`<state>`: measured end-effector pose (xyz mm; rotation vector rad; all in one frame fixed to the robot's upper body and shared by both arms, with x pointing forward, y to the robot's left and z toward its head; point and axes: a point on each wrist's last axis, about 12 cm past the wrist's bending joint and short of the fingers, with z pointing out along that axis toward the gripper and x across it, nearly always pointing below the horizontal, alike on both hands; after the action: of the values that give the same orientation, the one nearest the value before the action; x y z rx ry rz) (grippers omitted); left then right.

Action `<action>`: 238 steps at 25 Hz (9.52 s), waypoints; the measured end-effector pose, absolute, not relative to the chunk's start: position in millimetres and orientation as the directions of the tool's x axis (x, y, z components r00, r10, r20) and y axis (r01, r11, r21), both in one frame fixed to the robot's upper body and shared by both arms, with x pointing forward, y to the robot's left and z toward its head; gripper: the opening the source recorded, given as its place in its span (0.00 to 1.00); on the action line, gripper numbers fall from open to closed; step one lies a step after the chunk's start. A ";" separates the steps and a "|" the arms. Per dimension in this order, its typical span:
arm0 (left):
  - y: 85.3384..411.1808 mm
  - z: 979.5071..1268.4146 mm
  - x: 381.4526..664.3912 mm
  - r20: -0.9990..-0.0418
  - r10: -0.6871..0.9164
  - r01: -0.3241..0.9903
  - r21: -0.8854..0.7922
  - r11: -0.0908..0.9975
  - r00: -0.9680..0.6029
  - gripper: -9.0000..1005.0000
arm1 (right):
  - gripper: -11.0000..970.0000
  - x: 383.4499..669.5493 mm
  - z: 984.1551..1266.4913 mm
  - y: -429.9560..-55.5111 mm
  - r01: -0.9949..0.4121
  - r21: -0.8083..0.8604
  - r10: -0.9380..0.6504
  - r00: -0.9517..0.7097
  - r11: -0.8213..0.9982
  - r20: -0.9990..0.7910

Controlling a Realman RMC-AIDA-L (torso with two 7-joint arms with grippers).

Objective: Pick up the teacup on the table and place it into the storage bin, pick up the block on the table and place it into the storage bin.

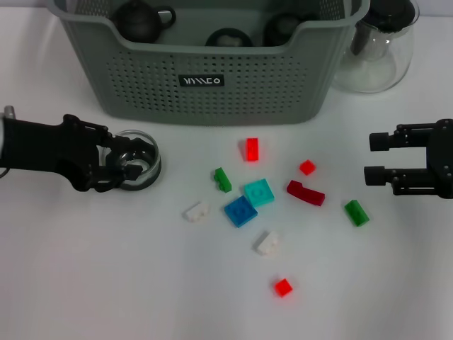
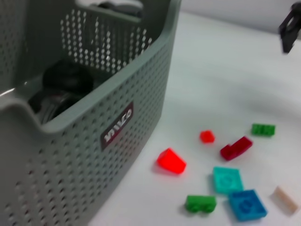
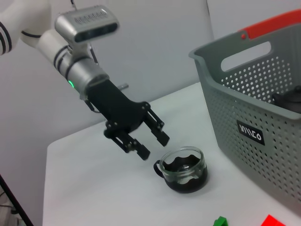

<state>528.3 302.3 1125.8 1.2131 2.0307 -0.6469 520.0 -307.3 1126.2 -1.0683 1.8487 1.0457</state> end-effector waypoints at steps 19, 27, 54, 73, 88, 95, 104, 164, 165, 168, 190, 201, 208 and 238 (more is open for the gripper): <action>269.4 1088.0 533.3 -0.634 0.708 0.939 -0.091 0.331 -0.311 0.51 | 0.71 521.6 1126.4 -305.1 -0.906 0.281 -0.292 -0.375 0.316 -0.880; 266.1 1081.7 539.6 -0.616 0.715 0.927 -0.073 0.367 -0.332 0.47 | 0.71 522.8 1127.2 -304.1 -0.908 0.280 -0.293 -0.372 0.313 -0.881; 279.4 1140.7 527.6 -0.867 0.410 0.958 -0.246 0.145 -0.285 0.06 | 0.71 523.5 1127.8 -304.5 -0.908 0.280 -0.294 -0.372 0.311 -0.880; 186.1 1258.1 679.3 -0.860 0.174 0.729 -0.280 0.625 -0.480 0.06 | 0.70 523.5 1125.1 -301.9 -0.908 0.291 -0.287 -0.378 0.303 -0.880; 94.8 1192.5 690.8 -0.540 0.649 0.681 0.176 0.710 -0.537 0.06 | 0.71 523.0 1123.9 -300.5 -0.906 0.297 -0.280 -0.382 0.303 -0.881; 99.4 1187.2 691.1 -0.544 0.629 0.662 0.169 0.730 -0.555 0.08 | 0.71 523.0 1124.0 -300.8 -0.904 0.300 -0.280 -0.386 0.305 -0.879; 143.5 1250.5 660.1 -0.864 0.276 0.687 -0.106 0.718 -0.422 0.33 | 0.71 523.4 1124.9 -302.4 -0.904 0.297 -0.281 -0.384 0.307 -0.879; 250.8 985.9 467.8 -0.918 0.372 0.883 0.056 0.466 -0.138 0.41 | 0.71 524.9 1124.6 -300.3 -0.902 0.315 -0.266 -0.394 0.297 -0.879; 250.9 985.9 467.7 -0.918 0.371 0.883 0.054 0.466 -0.140 0.40 | 0.70 524.9 1124.6 -300.3 -0.902 0.314 -0.266 -0.394 0.297 -0.879; 251.2 985.9 467.9 -0.918 0.369 0.881 0.049 0.471 -0.146 0.38 | 0.70 524.8 1124.7 -300.3 -0.902 0.314 -0.267 -0.394 0.296 -0.880; 297.2 1080.2 495.8 -0.887 -0.025 0.825 -0.438 0.357 -0.461 0.18 | 0.71 525.9 1125.7 -299.8 -0.903 0.315 -0.267 -0.393 0.293 -0.880; 275.9 1196.0 583.6 -0.904 -0.065 0.849 -0.421 0.319 -0.423 0.21 | 0.71 526.4 1126.5 -299.3 -0.901 0.320 -0.268 -0.398 0.292 -0.877; 221.8 1257.0 661.1 -0.874 0.220 0.763 -0.226 0.605 -0.433 0.23 | 0.71 526.7 1126.6 -298.9 -0.902 0.320 -0.272 -0.398 0.290 -0.876; 265.1 1267.4 568.6 -0.988 -0.127 0.897 -0.137 0.419 -0.091 0.64 | 0.71 527.7 1126.6 -297.9 -0.902 0.318 -0.265 -0.396 0.292 -0.879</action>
<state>568.6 265.1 1267.4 0.7477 1.3925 -1.0053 527.7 -297.9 1126.6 -1.0487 1.8352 1.1116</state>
